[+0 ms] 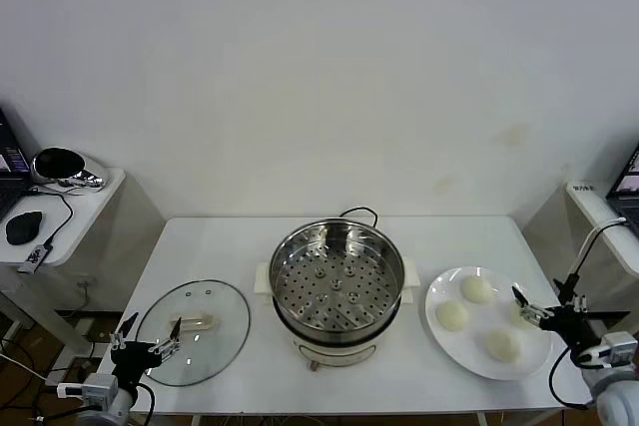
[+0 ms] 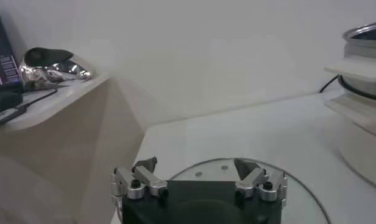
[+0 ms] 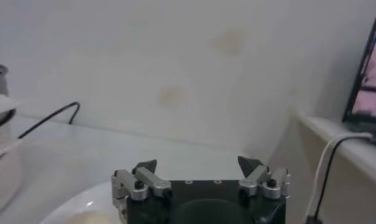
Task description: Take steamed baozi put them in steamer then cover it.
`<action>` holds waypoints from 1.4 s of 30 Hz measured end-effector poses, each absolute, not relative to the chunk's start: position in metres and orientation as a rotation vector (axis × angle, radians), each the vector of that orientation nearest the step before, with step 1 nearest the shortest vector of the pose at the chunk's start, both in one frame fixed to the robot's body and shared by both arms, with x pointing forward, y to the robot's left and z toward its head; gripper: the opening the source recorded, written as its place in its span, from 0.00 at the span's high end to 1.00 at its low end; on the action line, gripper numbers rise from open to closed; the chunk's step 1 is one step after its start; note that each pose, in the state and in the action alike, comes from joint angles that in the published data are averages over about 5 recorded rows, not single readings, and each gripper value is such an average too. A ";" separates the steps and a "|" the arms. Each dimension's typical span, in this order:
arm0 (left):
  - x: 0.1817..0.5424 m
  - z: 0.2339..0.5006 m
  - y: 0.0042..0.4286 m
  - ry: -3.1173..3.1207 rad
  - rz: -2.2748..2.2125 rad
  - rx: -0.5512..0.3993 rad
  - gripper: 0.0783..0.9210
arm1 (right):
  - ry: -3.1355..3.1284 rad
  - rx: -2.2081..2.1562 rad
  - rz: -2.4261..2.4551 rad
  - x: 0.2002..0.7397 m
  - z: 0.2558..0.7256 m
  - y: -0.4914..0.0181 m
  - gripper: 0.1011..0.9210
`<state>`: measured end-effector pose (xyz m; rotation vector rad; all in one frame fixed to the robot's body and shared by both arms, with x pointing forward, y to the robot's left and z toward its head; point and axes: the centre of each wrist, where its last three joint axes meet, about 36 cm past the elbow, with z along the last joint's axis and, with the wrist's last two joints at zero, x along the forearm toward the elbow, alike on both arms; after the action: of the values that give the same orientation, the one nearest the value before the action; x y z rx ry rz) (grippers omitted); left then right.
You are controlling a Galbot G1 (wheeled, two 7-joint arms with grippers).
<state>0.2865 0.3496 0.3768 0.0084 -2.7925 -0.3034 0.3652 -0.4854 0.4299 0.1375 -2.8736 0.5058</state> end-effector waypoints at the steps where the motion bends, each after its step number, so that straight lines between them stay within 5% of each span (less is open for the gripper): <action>1: 0.286 0.377 0.349 -2.792 -0.304 0.007 0.12 | -2.869 0.154 0.540 0.369 0.433 -0.487 0.12; 23: 0.276 0.395 0.338 -2.825 -0.354 0.013 0.12 | -1.943 0.956 1.476 0.551 0.587 -0.481 0.12; 42: 0.266 0.405 0.335 -2.834 -0.361 0.031 0.12 | -1.396 1.163 1.522 0.619 0.539 -0.435 0.12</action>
<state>0.2655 0.3346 0.4048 0.0311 -2.8340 -0.3605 0.6187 -0.4347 0.5388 1.1632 -1.3961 1.5221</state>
